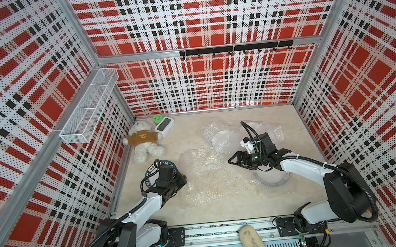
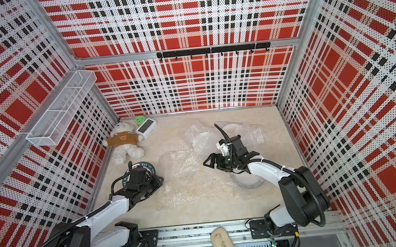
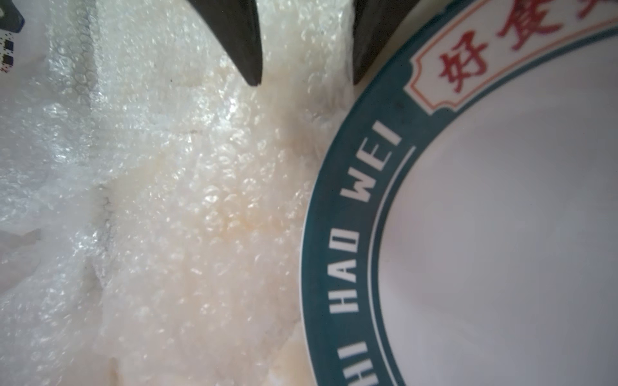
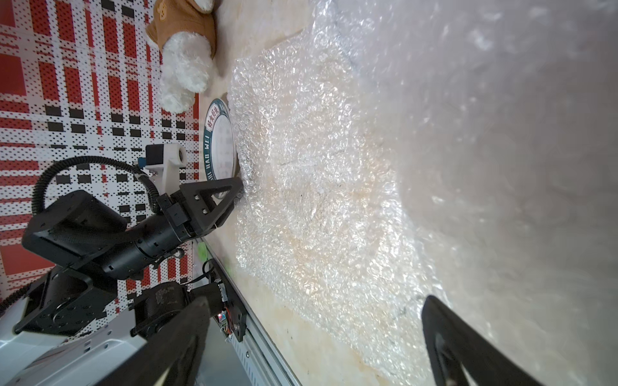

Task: Unpack dinner plates from bubble wrap
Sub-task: Adjust the bubble wrap at the center of the board.

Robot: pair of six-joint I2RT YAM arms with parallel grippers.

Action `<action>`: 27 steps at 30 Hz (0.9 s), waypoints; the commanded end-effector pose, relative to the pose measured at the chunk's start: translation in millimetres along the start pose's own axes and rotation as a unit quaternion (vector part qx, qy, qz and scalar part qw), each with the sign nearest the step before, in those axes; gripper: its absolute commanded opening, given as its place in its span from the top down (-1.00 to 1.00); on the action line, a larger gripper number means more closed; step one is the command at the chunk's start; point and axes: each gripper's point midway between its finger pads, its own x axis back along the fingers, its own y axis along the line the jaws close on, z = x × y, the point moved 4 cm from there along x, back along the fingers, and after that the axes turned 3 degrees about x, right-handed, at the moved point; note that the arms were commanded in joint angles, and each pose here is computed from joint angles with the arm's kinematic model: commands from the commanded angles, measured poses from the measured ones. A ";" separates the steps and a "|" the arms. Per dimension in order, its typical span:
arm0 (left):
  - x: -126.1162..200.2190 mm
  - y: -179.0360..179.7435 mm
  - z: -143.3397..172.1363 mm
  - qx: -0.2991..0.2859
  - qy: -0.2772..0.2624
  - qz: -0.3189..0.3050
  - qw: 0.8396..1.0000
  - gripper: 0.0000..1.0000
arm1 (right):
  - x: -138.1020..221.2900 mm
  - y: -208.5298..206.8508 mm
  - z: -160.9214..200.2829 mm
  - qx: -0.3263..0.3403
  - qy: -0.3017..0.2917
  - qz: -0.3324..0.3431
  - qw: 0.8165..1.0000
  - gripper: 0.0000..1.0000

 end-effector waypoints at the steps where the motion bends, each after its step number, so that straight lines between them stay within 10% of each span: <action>1: -0.8 12.4 3.9 0.006 -0.001 -0.035 0.999 0.27 | -10.0 14.5 -14.9 0.017 -0.022 -0.020 0.999 -1.00; 9: 8.6 1.1 1.3 0.009 -0.004 0.001 1.000 0.98 | -35.0 22.1 -16.5 0.018 -0.011 -0.041 0.999 -1.00; 20: 90.5 -35.0 -25.2 0.013 -0.062 0.072 0.995 1.00 | -1.0 25.0 -47.8 0.028 -0.038 -0.038 0.998 -1.00; 27: 143.8 -32.0 -48.9 0.010 -0.107 0.060 0.992 1.00 | 29.7 -7.9 -46.8 0.044 -0.045 0.086 0.994 -1.00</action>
